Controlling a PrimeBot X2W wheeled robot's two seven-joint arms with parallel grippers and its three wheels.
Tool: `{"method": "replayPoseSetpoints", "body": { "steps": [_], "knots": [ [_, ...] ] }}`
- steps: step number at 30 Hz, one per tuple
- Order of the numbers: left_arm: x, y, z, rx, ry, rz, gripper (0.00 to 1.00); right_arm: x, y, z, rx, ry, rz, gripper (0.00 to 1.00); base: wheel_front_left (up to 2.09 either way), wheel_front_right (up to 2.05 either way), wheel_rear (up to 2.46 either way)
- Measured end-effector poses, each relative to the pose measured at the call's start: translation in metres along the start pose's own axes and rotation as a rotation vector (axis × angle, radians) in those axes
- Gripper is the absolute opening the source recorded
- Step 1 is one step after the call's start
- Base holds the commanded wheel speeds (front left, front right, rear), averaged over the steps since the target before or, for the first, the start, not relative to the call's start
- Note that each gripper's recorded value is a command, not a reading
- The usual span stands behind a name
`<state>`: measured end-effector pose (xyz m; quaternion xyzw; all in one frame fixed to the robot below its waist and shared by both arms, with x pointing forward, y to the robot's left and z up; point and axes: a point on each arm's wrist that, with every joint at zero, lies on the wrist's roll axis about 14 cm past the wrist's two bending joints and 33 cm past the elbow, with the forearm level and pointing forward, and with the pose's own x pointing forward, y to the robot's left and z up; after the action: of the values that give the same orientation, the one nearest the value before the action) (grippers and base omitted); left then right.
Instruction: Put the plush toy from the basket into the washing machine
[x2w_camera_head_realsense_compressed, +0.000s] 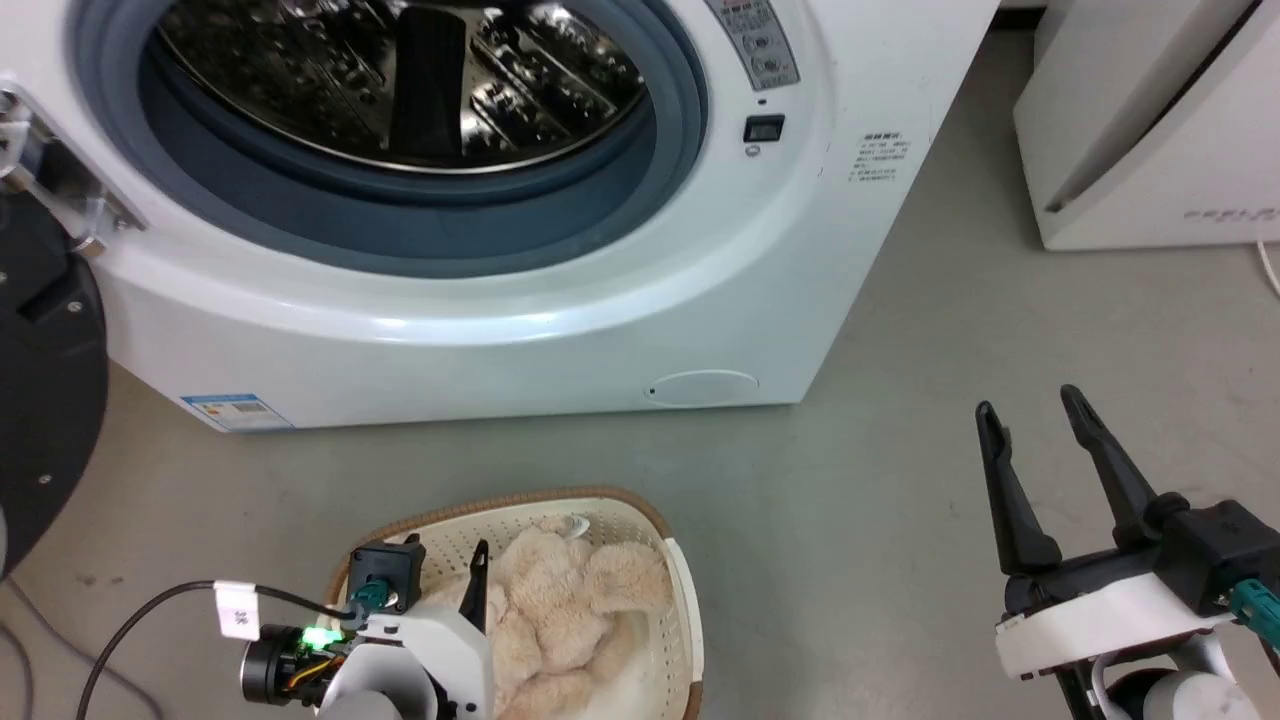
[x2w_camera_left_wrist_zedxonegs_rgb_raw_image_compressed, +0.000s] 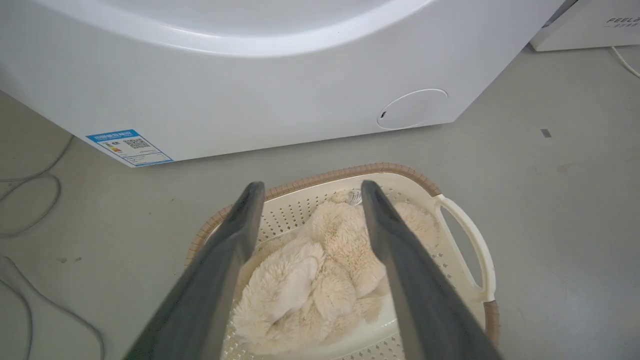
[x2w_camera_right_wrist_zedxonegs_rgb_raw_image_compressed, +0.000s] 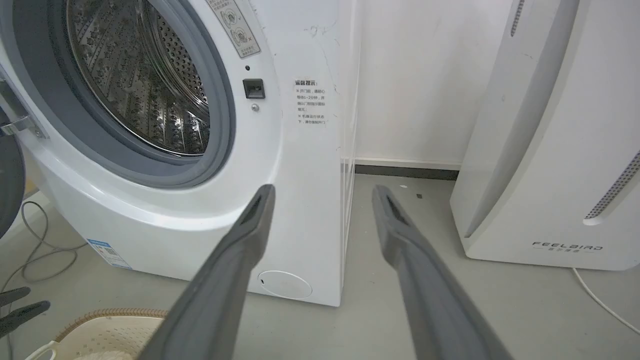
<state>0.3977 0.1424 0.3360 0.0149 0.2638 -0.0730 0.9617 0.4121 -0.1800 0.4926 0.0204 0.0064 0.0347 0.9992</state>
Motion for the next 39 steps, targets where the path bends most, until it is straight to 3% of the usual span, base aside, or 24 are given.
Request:
{"method": "replayPoseSetpoints", "body": {
  "steps": [9, 18, 22, 32, 39],
  "knots": [
    [0.017, -0.005, -0.033, 0.005, 0.125, -0.042, 1.0, 0.008, -0.004, -0.014, 0.001, 0.02, -0.01, 1.0, 0.0, 0.0, 0.0],
    [0.032, -0.015, -0.071, 0.058, 0.269, -0.115, 1.0, 0.019, -0.009, -0.032, 0.016, 0.048, -0.02, 1.0, 0.0, 0.0, 0.0],
    [0.037, -0.022, -0.089, 0.135, 0.325, -0.173, 1.0, 0.022, -0.008, -0.044, 0.041, 0.069, -0.021, 1.0, 0.0, 0.0, 0.0],
    [0.063, -0.023, -0.115, 0.161, 0.4, -0.216, 1.0, 0.031, -0.015, -0.07, 0.046, 0.112, -0.04, 1.0, 0.0, 0.0, 0.0],
    [0.077, -0.036, -0.139, 0.303, 0.478, -0.327, 1.0, 0.035, -0.022, -0.089, 0.05, 0.143, -0.058, 1.0, 0.0, 0.0, 0.0]
  ]
}}
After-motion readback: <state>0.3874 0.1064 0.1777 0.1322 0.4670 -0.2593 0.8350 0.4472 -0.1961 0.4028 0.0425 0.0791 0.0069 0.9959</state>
